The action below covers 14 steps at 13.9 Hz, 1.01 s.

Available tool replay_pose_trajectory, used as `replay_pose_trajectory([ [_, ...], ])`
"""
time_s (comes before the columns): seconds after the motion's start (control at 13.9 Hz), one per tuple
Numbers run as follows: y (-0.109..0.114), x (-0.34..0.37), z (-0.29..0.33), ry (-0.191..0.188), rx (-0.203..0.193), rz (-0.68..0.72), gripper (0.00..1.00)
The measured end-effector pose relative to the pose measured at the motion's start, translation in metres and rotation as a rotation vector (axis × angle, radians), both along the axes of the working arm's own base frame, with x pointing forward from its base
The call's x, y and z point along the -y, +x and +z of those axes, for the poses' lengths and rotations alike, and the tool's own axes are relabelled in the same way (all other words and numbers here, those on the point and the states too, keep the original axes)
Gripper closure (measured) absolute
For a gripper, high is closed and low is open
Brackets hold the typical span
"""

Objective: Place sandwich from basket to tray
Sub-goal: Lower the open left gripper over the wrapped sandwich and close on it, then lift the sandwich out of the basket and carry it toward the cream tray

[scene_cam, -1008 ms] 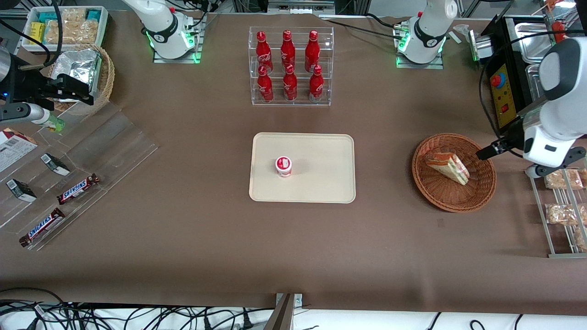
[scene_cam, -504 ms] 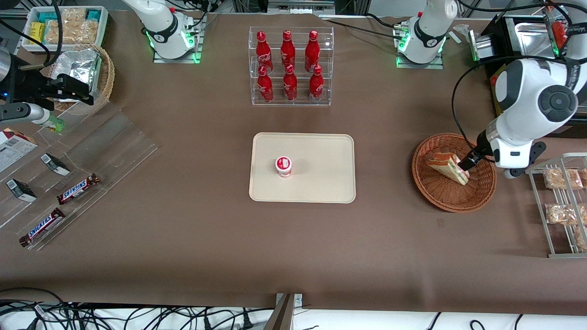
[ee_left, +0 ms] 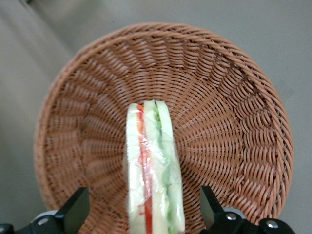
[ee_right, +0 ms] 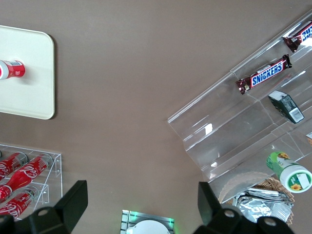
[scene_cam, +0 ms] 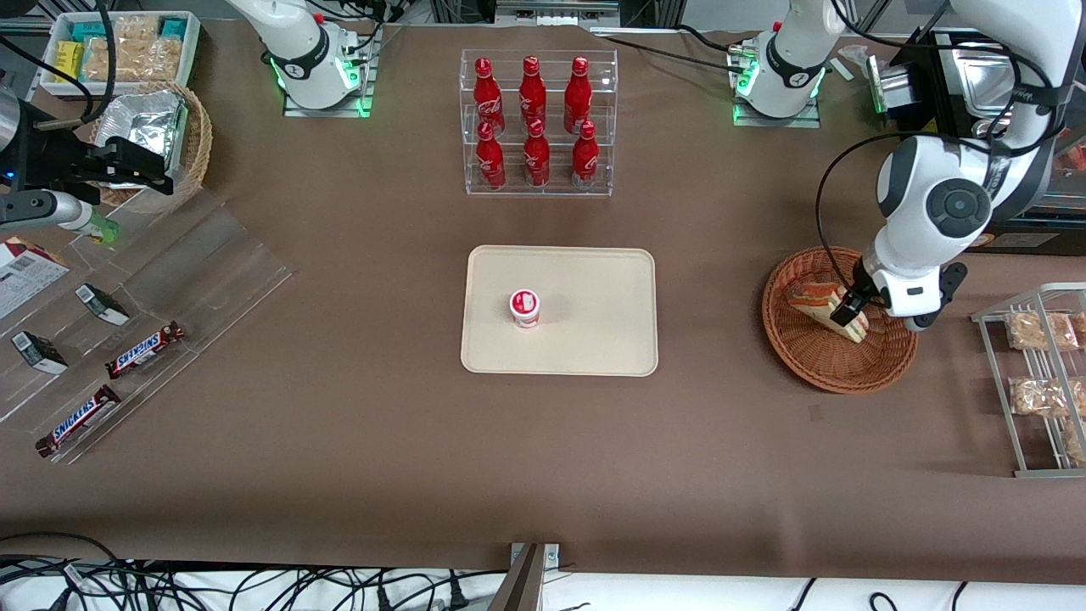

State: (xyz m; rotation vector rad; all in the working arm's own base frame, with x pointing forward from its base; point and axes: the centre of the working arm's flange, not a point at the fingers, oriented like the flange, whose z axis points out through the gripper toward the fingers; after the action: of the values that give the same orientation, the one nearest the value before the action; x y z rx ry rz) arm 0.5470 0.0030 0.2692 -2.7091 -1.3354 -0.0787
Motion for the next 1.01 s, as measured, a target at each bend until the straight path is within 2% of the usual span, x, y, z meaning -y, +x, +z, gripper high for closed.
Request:
replay_pose_trajectory([
  [0.29, -0.008, 0.004, -0.029, -0.027, 0.016, 0.007, 0.0],
  [0.79, -0.013, 0.004, -0.039, -0.017, 0.014, -0.019, 0.02],
  [0.94, -0.013, 0.003, -0.038, -0.017, 0.016, -0.017, 0.19],
  [1.01, -0.013, 0.003, -0.038, -0.017, 0.017, -0.015, 0.32],
])
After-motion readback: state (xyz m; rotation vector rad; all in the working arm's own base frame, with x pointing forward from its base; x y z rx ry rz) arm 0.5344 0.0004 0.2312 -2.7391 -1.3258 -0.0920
